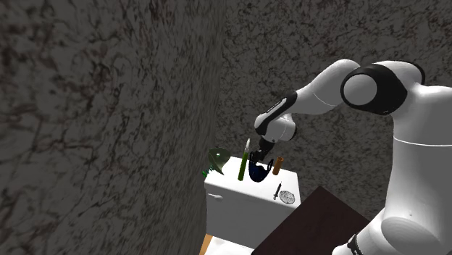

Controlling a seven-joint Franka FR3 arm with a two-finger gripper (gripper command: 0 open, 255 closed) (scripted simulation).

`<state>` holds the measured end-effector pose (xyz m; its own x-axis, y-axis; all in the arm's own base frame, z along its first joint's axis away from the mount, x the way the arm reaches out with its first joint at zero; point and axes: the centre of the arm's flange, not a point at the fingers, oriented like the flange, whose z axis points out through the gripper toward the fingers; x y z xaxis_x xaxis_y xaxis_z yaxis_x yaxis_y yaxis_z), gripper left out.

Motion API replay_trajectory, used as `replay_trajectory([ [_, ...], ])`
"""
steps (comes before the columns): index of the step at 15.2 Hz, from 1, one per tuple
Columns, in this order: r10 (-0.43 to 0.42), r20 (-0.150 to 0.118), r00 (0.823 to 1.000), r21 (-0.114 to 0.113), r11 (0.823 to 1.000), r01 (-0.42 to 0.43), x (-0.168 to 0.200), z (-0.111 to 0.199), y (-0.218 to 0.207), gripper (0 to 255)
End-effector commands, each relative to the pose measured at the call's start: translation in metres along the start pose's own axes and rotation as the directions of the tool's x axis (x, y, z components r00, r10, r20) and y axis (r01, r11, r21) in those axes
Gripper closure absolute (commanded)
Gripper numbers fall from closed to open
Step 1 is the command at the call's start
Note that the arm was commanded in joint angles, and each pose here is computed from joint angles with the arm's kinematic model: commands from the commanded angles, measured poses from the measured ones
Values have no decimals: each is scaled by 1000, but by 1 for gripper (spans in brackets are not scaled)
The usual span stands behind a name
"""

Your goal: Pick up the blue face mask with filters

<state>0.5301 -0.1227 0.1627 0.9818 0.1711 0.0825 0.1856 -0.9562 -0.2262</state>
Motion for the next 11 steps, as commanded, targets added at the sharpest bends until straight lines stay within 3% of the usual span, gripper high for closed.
replay_trajectory([
  [1, 0, -5, 1000, 11, 1000, 0, 5, 14, 7, 0],
  [10, 0, -5, 1000, 11, 1000, 0, 2, 53, 17, 0],
  [11, 0, -5, 1000, 11, 1000, 0, 2, 53, 16, 255],
])
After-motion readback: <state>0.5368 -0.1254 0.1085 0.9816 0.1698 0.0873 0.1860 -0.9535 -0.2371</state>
